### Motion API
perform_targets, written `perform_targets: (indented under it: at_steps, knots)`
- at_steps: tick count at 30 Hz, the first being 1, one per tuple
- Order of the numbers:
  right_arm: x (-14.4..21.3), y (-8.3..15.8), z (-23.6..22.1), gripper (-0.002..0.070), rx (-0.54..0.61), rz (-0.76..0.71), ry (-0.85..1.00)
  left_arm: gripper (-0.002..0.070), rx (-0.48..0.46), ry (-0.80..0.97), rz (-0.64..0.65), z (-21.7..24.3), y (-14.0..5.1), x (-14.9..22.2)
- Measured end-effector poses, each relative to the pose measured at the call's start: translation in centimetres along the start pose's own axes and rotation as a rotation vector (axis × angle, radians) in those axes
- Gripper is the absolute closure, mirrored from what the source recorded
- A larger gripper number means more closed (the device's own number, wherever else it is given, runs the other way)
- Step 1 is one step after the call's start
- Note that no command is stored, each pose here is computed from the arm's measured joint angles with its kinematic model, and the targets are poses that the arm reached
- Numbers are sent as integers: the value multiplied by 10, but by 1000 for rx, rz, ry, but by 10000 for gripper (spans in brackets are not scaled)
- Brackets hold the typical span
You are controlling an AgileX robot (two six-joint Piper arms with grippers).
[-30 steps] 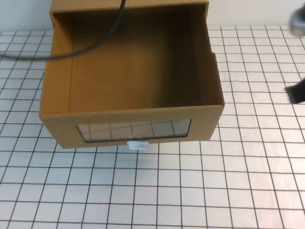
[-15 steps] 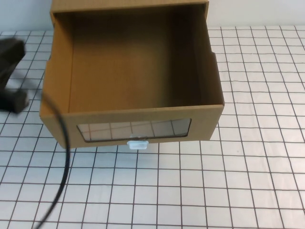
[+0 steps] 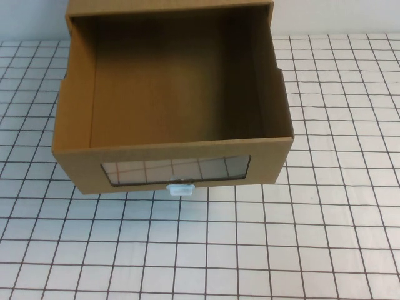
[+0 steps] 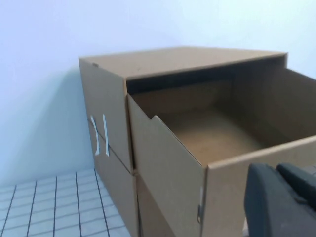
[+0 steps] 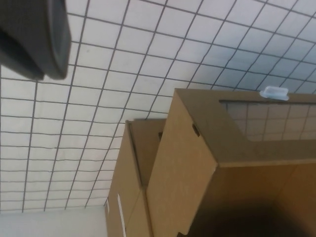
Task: Open the shoe box
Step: 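Pull the top drawer of the cardboard box fully open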
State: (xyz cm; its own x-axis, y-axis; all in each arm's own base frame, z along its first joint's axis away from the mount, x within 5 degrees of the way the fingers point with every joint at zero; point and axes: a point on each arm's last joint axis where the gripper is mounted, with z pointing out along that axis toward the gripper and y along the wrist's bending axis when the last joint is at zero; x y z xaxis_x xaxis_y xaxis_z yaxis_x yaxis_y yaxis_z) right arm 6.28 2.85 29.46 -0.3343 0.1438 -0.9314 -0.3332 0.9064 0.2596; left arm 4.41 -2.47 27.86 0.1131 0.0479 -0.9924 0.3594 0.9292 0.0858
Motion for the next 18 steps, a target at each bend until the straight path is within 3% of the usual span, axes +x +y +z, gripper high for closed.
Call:
perform_targets:
  at_steps: [7,12,18]
  knots:
    - [26,-6,1,689,-11,22,-2,677,-14,34,-14,-4,-2,42]
    - [32,-8,5,689,-15,27,-18,677,-85,80,-27,-1,3,76]
    - [27,-7,4,689,-28,29,-72,677,-108,73,-27,0,5,79]
